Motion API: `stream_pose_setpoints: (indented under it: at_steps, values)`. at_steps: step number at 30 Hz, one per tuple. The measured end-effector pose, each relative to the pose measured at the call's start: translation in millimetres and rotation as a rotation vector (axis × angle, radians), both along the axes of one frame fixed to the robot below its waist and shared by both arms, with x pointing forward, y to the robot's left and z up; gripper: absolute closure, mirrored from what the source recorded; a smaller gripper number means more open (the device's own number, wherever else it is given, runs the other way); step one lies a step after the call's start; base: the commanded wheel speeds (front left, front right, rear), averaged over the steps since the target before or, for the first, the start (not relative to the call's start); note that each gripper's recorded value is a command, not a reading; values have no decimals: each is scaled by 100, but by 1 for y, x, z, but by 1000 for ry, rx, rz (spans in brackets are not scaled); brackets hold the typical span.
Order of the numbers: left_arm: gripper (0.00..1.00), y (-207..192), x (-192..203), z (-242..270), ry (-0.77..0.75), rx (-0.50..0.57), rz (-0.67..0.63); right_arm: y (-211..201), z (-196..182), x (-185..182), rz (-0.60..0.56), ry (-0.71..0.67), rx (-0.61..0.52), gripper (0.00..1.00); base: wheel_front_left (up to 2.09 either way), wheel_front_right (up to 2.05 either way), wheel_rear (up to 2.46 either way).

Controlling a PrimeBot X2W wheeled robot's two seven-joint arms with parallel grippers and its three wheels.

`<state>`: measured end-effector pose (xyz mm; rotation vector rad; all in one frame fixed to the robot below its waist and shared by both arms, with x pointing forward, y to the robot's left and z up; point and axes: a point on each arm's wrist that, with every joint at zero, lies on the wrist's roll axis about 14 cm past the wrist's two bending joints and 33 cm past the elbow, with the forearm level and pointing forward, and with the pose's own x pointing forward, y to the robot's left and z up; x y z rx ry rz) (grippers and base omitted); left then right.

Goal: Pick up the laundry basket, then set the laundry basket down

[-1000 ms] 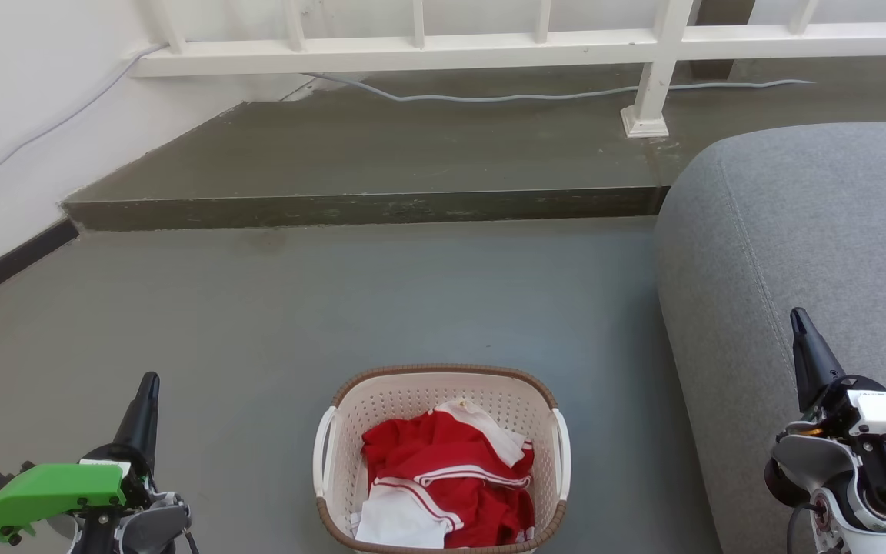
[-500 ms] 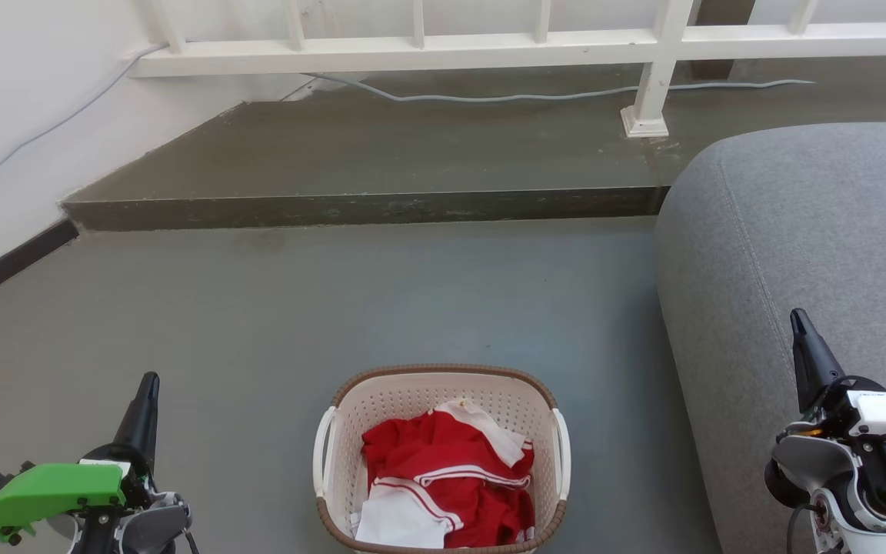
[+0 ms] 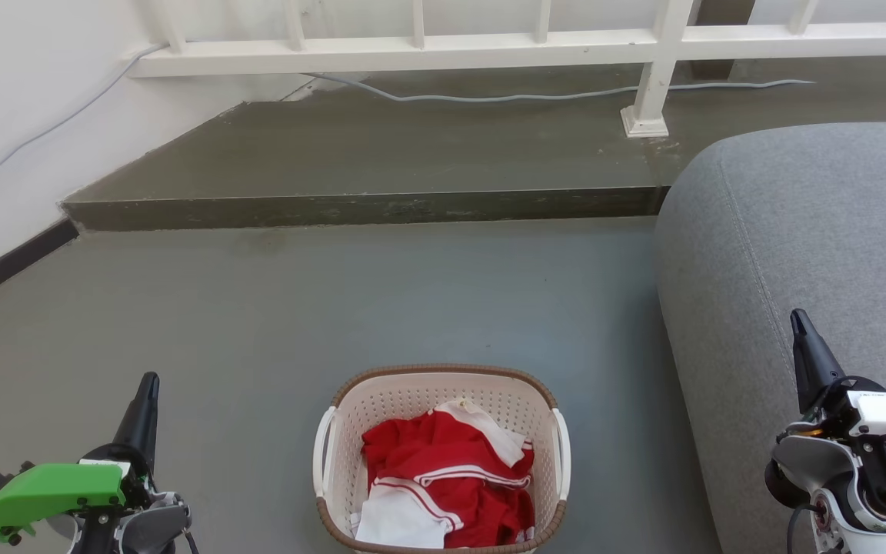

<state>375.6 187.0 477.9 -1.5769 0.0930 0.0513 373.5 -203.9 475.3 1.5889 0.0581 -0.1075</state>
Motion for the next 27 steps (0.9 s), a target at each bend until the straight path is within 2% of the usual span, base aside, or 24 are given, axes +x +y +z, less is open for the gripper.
stream_pose_setpoints:
  at_steps: [27]
  values:
    - [100, 0, 0, 0, 0, 0, 0, 0, 0, 0, 2, 0, 1, 100, 0, 0, 0]
